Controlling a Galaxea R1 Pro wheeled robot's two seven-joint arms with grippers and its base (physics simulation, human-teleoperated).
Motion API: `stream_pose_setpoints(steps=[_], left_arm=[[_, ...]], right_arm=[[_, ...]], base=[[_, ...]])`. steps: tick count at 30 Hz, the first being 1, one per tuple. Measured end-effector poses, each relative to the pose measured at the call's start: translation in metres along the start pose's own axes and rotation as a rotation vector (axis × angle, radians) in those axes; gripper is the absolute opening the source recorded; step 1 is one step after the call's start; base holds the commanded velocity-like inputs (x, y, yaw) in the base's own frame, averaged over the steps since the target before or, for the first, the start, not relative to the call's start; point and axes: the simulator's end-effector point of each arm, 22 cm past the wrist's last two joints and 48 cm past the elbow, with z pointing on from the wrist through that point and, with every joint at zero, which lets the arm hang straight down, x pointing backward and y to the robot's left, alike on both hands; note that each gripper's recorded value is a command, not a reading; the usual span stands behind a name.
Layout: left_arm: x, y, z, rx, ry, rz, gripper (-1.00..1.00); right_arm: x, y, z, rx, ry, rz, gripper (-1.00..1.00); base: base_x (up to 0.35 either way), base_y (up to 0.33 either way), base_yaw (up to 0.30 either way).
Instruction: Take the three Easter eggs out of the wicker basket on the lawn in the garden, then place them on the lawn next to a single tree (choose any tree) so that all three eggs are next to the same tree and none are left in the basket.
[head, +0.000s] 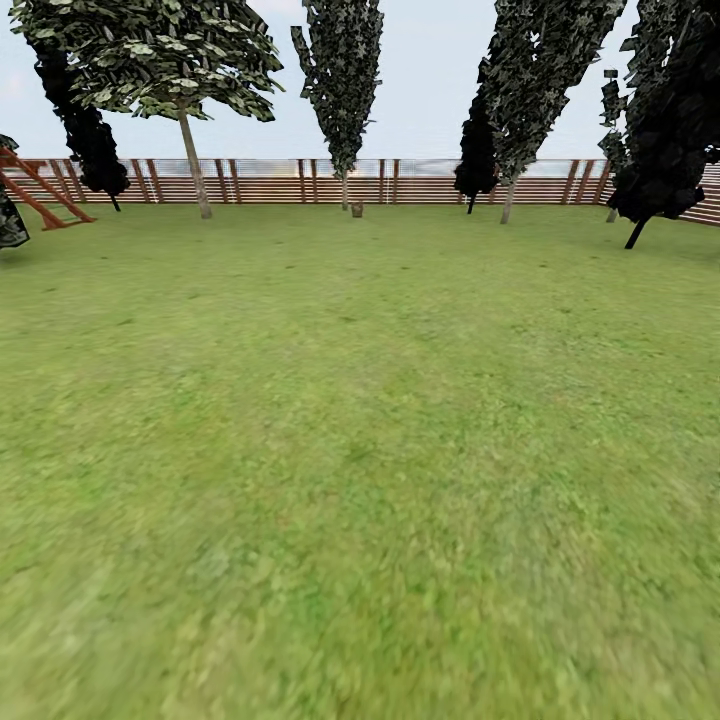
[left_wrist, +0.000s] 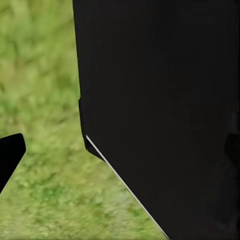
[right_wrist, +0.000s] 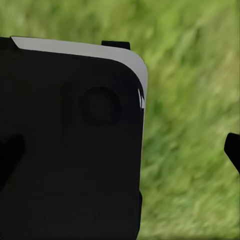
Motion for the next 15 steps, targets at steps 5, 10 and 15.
stream_pose_setpoints(steps=[5,10,15], left_arm=[[0.0004,-0.0066,0.0000,0.012,0.001,-0.001,1.00],[0.0017,-0.0061,0.0000,0.012,0.004,-0.005,1.00],[0.0019,-0.0012,0.0000,0.006,0.004,-0.007,1.00]], right_arm=[[0.0016,0.0002,-0.0001,0.001,0.004,0.005,1.00],[0.0023,0.0002,-0.0002,0.001,0.004,0.007,1.00],[0.0021,0.0004,-0.0003,0.000,0.004,0.004,1.00]], base=[[0.000,0.000,-0.013],[0.000,0.000,-0.213],[0.069,0.035,-0.060]])
